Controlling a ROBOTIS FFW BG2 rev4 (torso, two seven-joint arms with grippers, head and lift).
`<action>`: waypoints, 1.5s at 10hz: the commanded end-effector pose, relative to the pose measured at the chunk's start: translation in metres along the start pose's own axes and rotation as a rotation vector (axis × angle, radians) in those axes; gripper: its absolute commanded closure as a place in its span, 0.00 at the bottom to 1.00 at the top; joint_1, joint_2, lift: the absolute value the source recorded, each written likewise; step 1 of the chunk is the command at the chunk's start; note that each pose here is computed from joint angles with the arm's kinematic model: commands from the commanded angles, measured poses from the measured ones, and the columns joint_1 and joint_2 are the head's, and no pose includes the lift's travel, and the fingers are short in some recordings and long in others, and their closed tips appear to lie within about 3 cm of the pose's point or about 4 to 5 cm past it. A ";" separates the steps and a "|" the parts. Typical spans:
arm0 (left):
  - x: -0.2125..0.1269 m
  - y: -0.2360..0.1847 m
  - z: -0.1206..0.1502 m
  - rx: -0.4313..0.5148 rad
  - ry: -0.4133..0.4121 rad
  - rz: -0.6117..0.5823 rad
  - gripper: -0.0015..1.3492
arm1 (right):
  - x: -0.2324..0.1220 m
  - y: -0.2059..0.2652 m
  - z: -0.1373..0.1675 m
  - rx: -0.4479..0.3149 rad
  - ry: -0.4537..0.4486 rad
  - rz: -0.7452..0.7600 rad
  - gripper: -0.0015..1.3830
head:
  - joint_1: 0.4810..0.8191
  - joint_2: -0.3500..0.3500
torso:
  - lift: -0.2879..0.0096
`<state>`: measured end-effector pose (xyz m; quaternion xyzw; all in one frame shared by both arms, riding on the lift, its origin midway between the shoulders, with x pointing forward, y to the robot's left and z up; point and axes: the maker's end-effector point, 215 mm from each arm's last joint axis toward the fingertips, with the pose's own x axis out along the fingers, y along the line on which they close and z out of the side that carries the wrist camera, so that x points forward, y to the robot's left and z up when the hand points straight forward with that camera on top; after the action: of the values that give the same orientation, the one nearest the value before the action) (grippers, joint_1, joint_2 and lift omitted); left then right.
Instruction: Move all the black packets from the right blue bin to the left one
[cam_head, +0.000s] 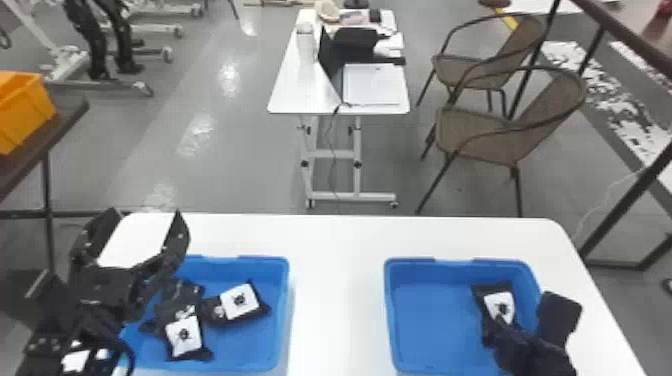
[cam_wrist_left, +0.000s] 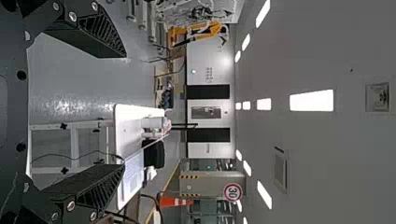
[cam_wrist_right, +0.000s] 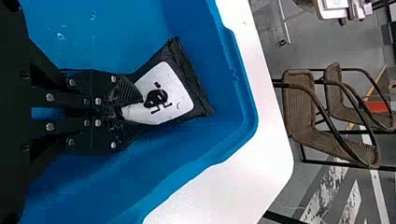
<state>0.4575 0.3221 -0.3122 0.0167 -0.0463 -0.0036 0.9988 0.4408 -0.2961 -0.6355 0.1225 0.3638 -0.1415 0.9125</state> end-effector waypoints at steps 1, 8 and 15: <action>0.001 0.000 0.001 -0.011 -0.006 0.004 0.14 | -0.012 0.013 0.020 0.046 -0.058 0.047 0.92 | 0.63 0.54 | 0.97; 0.027 -0.015 0.010 -0.345 0.048 -0.021 0.14 | -0.148 0.238 0.206 -0.277 -0.321 0.764 0.92 | 0.63 0.69 | 0.97; 0.062 -0.121 0.013 -0.664 0.173 -0.309 0.14 | -0.200 0.434 0.151 -0.421 -0.172 1.255 0.92 | 0.63 0.92 | 0.97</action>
<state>0.5161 0.2042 -0.2959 -0.3047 0.0415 -0.1669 0.9368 0.5485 0.0861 -0.3391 0.1166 0.1685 0.4765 0.8550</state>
